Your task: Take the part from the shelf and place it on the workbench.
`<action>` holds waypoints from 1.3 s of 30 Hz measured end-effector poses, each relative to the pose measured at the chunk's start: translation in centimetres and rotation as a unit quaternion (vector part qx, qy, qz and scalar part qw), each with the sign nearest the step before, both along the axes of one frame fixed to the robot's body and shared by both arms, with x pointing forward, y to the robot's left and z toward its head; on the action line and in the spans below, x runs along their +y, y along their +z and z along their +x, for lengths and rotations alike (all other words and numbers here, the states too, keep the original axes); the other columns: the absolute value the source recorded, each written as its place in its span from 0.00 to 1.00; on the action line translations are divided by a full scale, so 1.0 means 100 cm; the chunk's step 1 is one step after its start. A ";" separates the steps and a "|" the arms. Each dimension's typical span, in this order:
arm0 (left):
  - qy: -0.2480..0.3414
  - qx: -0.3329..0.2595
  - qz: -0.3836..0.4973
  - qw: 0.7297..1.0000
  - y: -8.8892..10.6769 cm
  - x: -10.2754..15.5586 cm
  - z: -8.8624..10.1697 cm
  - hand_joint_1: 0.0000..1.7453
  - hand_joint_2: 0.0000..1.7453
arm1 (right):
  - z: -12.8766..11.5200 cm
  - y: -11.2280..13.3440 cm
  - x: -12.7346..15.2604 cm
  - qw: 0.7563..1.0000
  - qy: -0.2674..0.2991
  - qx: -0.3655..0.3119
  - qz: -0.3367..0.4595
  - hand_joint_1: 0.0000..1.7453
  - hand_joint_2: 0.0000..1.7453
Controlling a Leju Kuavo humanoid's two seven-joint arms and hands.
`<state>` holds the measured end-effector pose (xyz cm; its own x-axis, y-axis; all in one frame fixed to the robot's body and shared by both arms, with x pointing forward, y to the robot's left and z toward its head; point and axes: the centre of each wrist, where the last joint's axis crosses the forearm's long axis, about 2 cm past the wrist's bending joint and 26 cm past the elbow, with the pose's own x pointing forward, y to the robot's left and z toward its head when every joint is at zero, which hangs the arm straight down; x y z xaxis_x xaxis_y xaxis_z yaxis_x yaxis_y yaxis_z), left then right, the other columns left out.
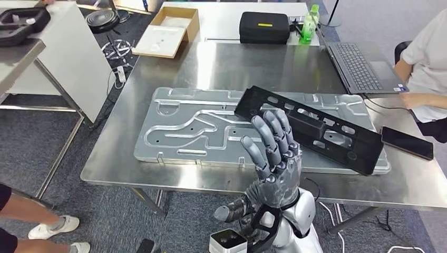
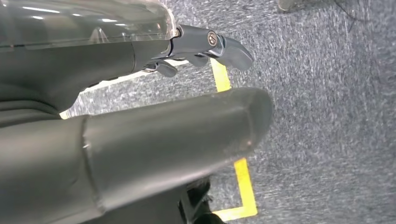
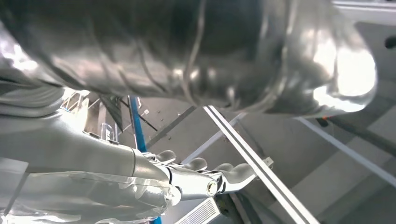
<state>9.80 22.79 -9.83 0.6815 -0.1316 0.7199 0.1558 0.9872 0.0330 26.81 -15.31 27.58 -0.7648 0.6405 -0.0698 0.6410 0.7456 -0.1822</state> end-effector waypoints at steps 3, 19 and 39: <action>0.000 0.000 0.001 1.000 0.000 0.001 0.000 0.00 0.00 | 0.000 -0.002 0.000 1.000 0.002 0.004 0.002 0.00 0.00; 0.008 -0.005 0.013 1.000 -0.002 0.012 -0.001 0.00 0.00 | -0.001 -0.005 0.003 1.000 0.006 0.016 0.011 0.00 0.00; 0.011 -0.002 0.024 1.000 -0.004 0.026 -0.004 0.00 0.00 | -0.002 -0.007 0.001 1.000 -0.012 0.020 0.009 0.00 0.00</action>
